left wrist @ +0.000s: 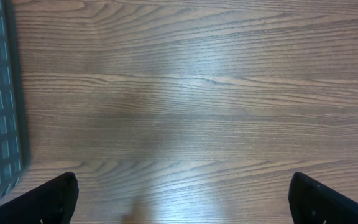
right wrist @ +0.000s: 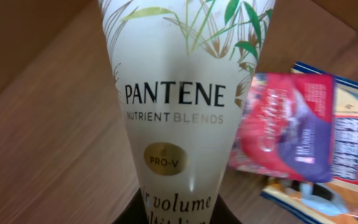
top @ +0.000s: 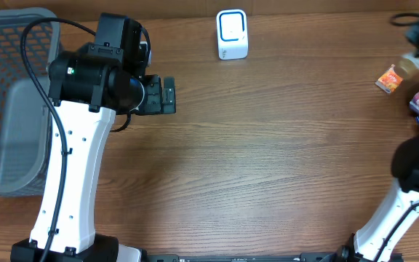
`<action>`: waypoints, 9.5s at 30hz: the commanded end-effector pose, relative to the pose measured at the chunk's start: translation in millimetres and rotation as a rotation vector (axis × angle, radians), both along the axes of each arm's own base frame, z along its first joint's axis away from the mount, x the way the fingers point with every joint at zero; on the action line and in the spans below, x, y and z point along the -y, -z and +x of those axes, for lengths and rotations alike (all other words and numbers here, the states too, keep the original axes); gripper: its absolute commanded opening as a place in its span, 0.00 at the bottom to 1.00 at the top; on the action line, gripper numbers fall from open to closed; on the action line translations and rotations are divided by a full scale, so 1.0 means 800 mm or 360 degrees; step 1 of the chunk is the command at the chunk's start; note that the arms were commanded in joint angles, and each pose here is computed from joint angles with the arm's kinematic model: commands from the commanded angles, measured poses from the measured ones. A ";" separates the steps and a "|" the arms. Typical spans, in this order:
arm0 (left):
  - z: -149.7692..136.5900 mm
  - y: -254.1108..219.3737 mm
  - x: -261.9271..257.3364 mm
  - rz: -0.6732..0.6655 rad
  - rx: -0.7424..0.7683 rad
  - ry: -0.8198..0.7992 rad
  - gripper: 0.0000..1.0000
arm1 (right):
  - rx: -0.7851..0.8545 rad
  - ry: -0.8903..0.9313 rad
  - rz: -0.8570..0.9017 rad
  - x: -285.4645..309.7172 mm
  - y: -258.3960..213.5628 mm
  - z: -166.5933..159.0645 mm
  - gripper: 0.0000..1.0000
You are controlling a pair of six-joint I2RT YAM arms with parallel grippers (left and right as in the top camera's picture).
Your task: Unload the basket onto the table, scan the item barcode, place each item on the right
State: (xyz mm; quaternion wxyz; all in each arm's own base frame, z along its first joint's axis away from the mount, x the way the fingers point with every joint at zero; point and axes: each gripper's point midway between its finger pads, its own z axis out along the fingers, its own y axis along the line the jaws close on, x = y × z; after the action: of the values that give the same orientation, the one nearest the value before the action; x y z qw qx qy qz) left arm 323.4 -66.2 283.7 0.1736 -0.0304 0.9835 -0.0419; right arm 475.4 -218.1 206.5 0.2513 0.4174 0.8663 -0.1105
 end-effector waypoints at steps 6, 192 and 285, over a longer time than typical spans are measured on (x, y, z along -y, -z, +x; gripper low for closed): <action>0.001 0.000 -0.004 0.0010 0.0003 -0.0035 1.00 | 0.0193 -0.0357 0.0506 0.006 0.057 0.013 0.04; -0.151 0.084 -0.016 -0.0121 0.0744 0.0251 1.00 | 0.1620 -0.1293 -0.0318 -0.306 0.045 -0.288 1.00; -0.097 0.159 -0.091 0.0224 0.1823 -0.0016 1.00 | 0.1595 -0.1214 -0.0369 -0.293 0.046 -0.287 1.00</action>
State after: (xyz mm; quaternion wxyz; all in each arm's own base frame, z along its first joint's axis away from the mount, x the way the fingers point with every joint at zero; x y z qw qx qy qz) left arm 246.4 3.2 156.6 0.6783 0.0024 0.7348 0.0003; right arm 244.9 25.5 173.0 0.6885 0.0358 0.7137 0.1237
